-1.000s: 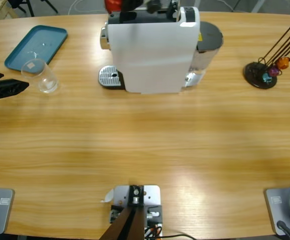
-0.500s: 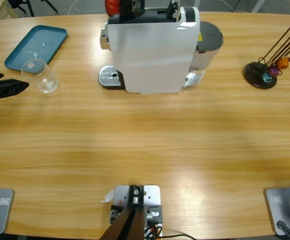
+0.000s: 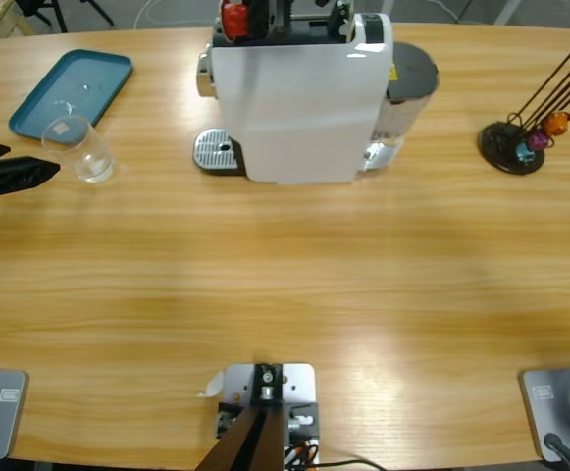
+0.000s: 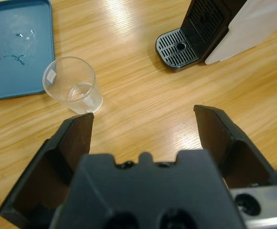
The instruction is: Pour coffee
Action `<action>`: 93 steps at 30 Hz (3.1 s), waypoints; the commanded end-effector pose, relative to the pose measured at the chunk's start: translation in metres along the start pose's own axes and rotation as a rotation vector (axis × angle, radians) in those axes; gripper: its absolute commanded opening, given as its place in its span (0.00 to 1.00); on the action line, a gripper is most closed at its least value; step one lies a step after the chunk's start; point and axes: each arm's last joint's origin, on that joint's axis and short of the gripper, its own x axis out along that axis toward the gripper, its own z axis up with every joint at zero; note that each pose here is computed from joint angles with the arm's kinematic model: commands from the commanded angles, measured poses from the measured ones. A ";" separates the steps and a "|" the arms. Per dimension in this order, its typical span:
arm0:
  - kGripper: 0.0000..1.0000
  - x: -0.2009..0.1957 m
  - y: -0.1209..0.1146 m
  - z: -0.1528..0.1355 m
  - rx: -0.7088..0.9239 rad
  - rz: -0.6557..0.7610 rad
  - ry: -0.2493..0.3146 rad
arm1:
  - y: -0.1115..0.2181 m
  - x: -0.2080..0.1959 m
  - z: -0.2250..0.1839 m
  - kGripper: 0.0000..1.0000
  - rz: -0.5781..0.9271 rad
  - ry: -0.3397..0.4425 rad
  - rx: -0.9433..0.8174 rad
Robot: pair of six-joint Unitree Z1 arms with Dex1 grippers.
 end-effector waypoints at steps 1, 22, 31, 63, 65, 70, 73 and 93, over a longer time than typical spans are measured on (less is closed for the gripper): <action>0.90 0.009 0.002 -0.010 0.009 0.005 0.051 | -0.001 0.030 -0.010 0.00 0.039 0.047 0.005; 0.90 0.010 0.002 -0.010 0.009 0.003 0.053 | -0.008 0.019 -0.019 0.00 0.010 0.076 0.019; 0.90 0.011 0.001 -0.010 0.009 0.003 0.056 | -0.005 0.020 -0.022 0.00 0.023 0.082 0.018; 0.90 0.011 0.001 -0.010 0.009 0.003 0.055 | -0.004 0.025 -0.028 0.37 0.070 0.127 0.019; 0.90 0.011 0.001 -0.010 0.009 0.003 0.055 | -0.005 0.023 -0.025 0.37 0.066 0.121 0.017; 0.90 0.011 0.001 -0.010 0.009 0.002 0.056 | -0.007 0.010 -0.011 0.49 0.035 0.095 0.034; 0.90 0.011 0.001 -0.010 0.009 0.002 0.057 | -0.003 -0.003 0.008 0.73 0.003 0.064 0.080; 0.89 0.010 0.001 -0.010 0.008 -0.002 0.051 | 0.053 -0.165 -0.041 0.00 -0.250 -0.187 0.552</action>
